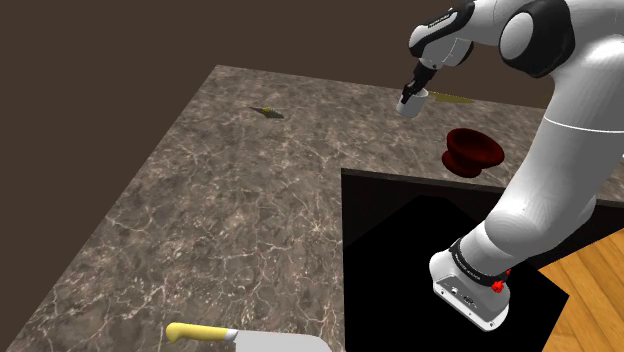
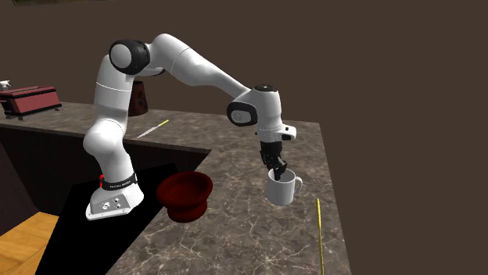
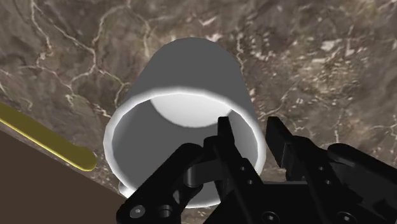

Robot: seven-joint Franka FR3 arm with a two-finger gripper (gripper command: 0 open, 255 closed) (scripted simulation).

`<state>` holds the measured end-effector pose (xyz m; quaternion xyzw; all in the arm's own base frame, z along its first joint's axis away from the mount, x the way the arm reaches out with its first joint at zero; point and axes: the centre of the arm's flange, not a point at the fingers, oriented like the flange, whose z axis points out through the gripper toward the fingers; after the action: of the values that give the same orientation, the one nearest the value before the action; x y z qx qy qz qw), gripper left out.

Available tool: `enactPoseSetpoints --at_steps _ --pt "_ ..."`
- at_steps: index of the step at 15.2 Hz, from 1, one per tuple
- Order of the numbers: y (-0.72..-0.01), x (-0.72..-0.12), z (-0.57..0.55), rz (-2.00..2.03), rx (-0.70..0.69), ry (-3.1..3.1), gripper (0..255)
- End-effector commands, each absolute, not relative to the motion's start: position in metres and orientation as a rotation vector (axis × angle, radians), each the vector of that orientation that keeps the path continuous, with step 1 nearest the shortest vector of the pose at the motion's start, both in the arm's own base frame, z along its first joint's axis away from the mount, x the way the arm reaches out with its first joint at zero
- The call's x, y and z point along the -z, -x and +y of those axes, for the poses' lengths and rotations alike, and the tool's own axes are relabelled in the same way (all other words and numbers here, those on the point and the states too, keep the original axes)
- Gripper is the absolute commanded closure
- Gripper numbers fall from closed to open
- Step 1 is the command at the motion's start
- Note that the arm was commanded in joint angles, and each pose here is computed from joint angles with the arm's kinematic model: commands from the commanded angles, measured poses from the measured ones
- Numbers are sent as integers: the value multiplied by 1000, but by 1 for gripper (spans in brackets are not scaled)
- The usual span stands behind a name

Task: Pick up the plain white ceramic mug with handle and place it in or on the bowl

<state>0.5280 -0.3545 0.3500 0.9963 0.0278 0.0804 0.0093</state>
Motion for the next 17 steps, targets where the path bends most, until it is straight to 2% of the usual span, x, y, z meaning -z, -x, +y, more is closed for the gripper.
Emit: enactPoseSetpoints --at_steps 1,8,17 --pt "-528 -350 -355 87 -251 -3112 255" --pt "-528 -350 -355 87 -251 -3112 255" --pt "-528 -397 -355 87 -251 -3112 255"
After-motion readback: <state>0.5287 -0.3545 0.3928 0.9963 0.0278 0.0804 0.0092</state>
